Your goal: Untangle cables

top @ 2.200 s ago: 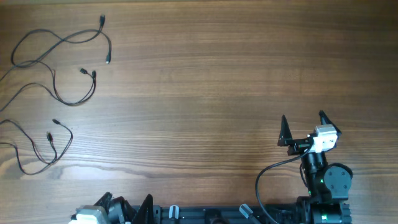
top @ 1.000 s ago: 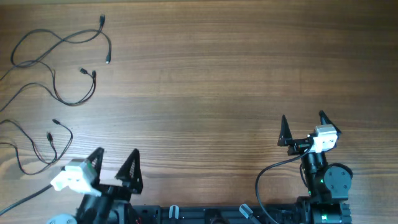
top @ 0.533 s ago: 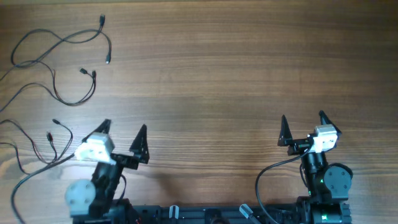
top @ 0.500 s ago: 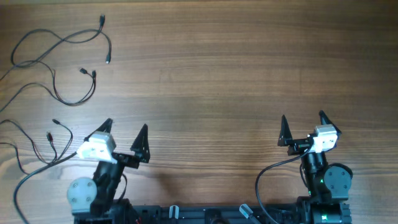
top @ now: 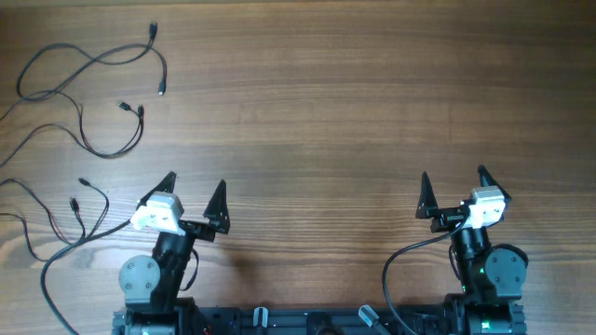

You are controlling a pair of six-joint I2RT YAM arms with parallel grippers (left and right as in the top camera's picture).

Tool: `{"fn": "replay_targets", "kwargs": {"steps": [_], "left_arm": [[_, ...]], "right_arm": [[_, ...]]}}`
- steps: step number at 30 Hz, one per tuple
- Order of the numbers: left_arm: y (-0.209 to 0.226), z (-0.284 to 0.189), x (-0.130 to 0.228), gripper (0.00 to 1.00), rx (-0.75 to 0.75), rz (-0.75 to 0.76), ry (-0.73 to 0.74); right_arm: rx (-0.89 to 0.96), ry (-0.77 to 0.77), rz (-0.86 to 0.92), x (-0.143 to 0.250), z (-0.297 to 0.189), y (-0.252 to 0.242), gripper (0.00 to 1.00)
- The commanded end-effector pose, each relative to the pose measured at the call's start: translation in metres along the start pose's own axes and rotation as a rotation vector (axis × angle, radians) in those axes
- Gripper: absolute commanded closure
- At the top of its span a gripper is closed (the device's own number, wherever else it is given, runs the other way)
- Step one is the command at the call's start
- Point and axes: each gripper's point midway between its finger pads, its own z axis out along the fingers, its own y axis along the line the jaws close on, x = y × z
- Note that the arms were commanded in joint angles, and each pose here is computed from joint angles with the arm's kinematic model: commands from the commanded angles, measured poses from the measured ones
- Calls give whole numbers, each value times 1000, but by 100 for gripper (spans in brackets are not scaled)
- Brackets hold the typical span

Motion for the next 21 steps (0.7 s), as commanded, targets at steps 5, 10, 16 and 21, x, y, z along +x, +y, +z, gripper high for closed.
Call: {"fn": "replay_targets", "kwargs": {"steps": [5, 10, 16, 21], "left_arm": [[20, 1, 13, 0, -102, 10, 11], [24, 0, 13, 0, -122, 108, 19], [44, -3, 12, 0, -240, 133, 15], [54, -6, 10, 0, -292, 180, 15]], "right_arm": [[23, -13, -7, -3, -1, -4, 0], [23, -13, -7, -3, -1, -4, 0], [23, -13, -7, -3, -1, -4, 0], [23, -13, -8, -3, -1, -4, 0]]}}
